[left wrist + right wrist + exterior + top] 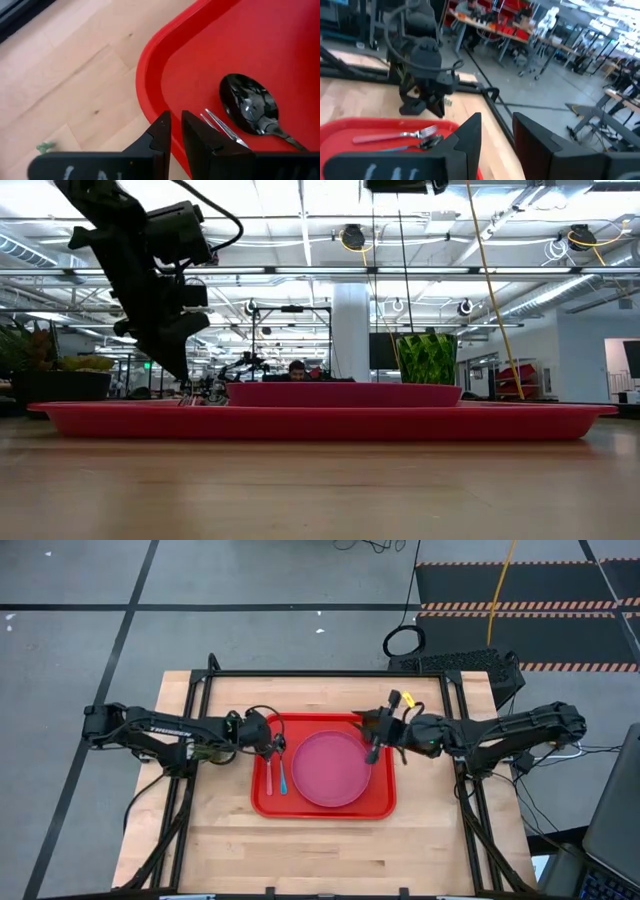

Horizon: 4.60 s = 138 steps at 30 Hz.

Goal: Pick and place plate/cup/fork/spoon on tray
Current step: Adjust the silverware on the red tray

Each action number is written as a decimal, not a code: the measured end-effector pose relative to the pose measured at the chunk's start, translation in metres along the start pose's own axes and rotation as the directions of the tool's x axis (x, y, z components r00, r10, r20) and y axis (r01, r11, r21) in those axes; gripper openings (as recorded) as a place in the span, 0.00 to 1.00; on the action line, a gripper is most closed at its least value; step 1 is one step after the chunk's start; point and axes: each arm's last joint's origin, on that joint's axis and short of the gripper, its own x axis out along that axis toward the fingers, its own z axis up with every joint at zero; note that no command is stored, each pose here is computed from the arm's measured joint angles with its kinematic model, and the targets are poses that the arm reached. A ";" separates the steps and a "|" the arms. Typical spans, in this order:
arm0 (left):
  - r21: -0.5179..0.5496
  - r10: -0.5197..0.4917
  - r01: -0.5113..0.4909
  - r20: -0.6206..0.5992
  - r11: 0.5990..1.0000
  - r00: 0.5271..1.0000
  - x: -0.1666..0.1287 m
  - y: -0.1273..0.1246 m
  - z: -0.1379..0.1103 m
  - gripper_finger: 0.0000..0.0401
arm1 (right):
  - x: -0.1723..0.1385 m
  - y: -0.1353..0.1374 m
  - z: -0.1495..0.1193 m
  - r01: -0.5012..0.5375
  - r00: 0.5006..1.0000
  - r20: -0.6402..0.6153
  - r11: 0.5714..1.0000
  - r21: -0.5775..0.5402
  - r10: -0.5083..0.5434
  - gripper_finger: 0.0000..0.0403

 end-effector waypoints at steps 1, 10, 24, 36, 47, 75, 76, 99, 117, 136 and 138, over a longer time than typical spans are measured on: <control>0.005 0.001 -0.001 0.000 1.000 1.000 0.000 0.001 0.000 0.12 | -0.002 0.000 0.000 0.001 1.000 0.017 1.000 0.006 -0.001 0.26; 0.027 -0.020 0.021 -0.057 0.999 0.998 0.007 0.006 0.002 0.12 | -0.010 -0.003 -0.001 0.005 0.998 0.057 1.000 0.024 -0.007 0.26; 0.072 -0.014 0.024 -0.140 0.997 0.990 0.022 0.003 -0.003 0.12 | -0.010 -0.004 0.001 0.012 0.997 0.078 1.000 0.012 -0.013 0.26; 0.071 -0.013 0.022 -0.127 0.997 0.992 0.027 0.001 -0.001 0.12 | -0.010 -0.004 0.001 0.008 0.997 0.078 1.000 0.012 -0.009 0.26; 0.078 -0.039 0.049 -0.118 0.996 0.992 0.025 -0.002 0.006 0.12 | -0.010 -0.004 0.001 0.008 0.997 0.078 1.000 0.014 -0.009 0.26; 0.126 -0.001 0.016 -0.117 0.992 0.993 0.022 -0.001 0.009 0.12 | -0.010 -0.004 0.001 0.007 0.997 0.076 1.000 0.013 -0.008 0.26; 0.132 -0.002 0.018 -0.117 0.991 0.993 0.022 -0.001 0.009 0.12 | -0.010 -0.004 0.001 0.007 0.997 0.076 1.000 0.013 -0.008 0.26; 0.096 -0.003 0.013 -0.103 0.995 0.995 0.024 -0.004 0.010 0.12 | -0.010 -0.004 0.001 0.008 0.997 0.078 1.000 0.014 -0.009 0.26; 0.097 -0.018 0.028 -0.096 0.995 0.995 0.031 -0.009 0.010 0.12 | -0.010 -0.004 0.001 0.008 0.997 0.077 1.000 0.014 -0.009 0.26; 0.116 -0.026 0.036 -0.091 0.993 0.996 0.031 -0.009 0.011 0.12 | -0.010 -0.004 0.001 0.007 0.997 0.075 1.000 0.013 -0.008 0.26; 0.115 -0.033 0.043 -0.095 0.992 0.995 0.031 -0.010 0.011 0.12 | -0.010 -0.004 0.001 0.008 0.997 0.075 1.000 0.013 -0.009 0.26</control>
